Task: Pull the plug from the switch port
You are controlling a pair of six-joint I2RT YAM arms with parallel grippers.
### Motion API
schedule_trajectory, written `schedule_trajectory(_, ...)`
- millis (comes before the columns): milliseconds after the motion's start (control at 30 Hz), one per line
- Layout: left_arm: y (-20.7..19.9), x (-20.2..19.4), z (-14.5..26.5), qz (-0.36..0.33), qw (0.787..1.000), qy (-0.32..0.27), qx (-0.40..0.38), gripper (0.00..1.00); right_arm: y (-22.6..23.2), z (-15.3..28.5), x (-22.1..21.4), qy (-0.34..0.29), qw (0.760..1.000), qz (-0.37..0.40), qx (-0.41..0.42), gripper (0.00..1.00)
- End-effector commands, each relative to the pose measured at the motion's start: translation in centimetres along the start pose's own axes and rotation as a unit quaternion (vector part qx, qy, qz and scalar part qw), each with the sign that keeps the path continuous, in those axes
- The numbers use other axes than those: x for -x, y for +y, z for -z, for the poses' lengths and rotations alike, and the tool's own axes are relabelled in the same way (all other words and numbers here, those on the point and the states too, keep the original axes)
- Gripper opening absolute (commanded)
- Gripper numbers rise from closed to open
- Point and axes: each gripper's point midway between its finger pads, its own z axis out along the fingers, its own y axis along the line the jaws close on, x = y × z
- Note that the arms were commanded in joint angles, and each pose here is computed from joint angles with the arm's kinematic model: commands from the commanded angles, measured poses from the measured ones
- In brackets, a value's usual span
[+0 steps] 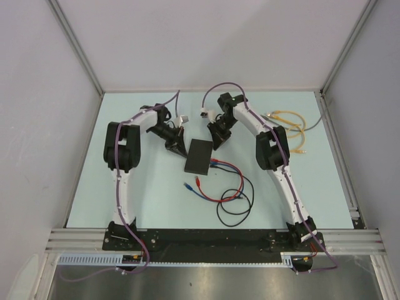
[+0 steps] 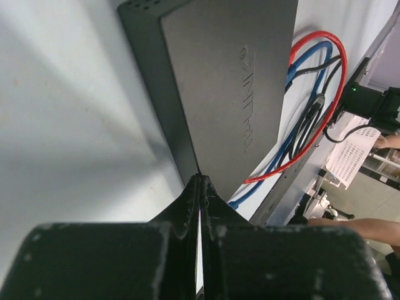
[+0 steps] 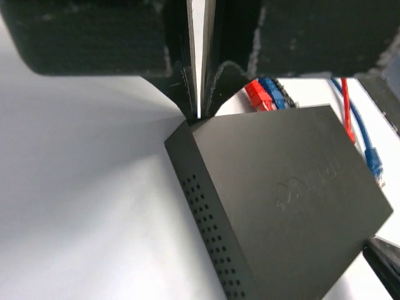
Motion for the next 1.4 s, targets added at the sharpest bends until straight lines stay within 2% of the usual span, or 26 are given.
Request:
schedule_trajectory(0,-1.3,3.0,-0.7,-0.038,0.999,-0.020,-0.022,0.00,-0.4,0.3,3.3,-0.046,0.998,0.027,-0.017,0.10)
schedule_trajectory(267,-1.8,6.9,0.3,-0.091,0.994,-0.054,0.017,0.00,-1.0,1.7,6.4,-0.092,0.993,0.052,-0.052,0.10)
schedule_trajectory(467,-1.1,5.9,4.1,-0.072,0.993,-0.076,0.049,0.02,-2.6,3.9,4.7,-0.087,0.994,0.020,-0.064,0.12)
schedule_trajectory(533,-1.4,5.6,5.5,-0.075,0.992,-0.084,0.060,0.07,-3.3,5.5,4.2,-0.092,0.993,0.013,-0.069,0.14)
schedule_trajectory(633,-2.3,5.5,6.7,-0.090,0.990,-0.094,0.062,0.12,-3.7,7.2,3.7,-0.103,0.993,0.008,-0.055,0.26)
schedule_trajectory(667,-2.9,5.6,6.8,-0.094,0.989,-0.097,0.052,0.14,-3.2,7.5,3.8,-0.113,0.993,0.012,-0.034,0.37)
schedule_trajectory(733,-3.5,5.8,7.0,-0.100,0.989,-0.103,0.041,0.16,-3.1,8.5,3.6,-0.125,0.992,0.011,-0.012,0.50)
schedule_trajectory(767,-3.9,5.8,6.9,-0.100,0.989,-0.104,0.030,0.16,-2.5,8.7,3.8,-0.134,0.991,0.013,0.009,0.63)
schedule_trajectory(800,-4.1,5.8,6.8,-0.100,0.989,-0.104,0.023,0.14,-2.3,8.7,3.7,-0.136,0.990,0.009,0.019,0.68)
schedule_trajectory(833,-4.3,5.8,6.8,-0.103,0.989,-0.104,0.017,0.00,-2.1,8.8,3.8,-0.142,0.990,0.011,0.026,0.72)
schedule_trajectory(867,-4.3,5.7,6.4,-0.102,0.990,-0.099,0.005,0.00,-1.8,8.8,3.8,-0.148,0.988,0.013,0.041,0.77)
schedule_trajectory(1000,-4.3,5.2,6.0,-0.095,0.993,-0.067,-0.014,0.00,-1.0,7.6,3.6,-0.152,0.985,0.019,0.079,0.77)
schedule_trajectory(1167,-4.2,6.7,5.3,-0.110,0.991,-0.075,-0.010,0.00,-1.1,5.8,3.6,-0.157,0.980,-0.007,0.123,0.68)
schedule_trajectory(1367,-4.2,6.7,2.2,-0.121,0.991,-0.049,-0.001,0.00,-1.8,4.3,4.1,-0.163,0.977,-0.030,0.134,0.62)
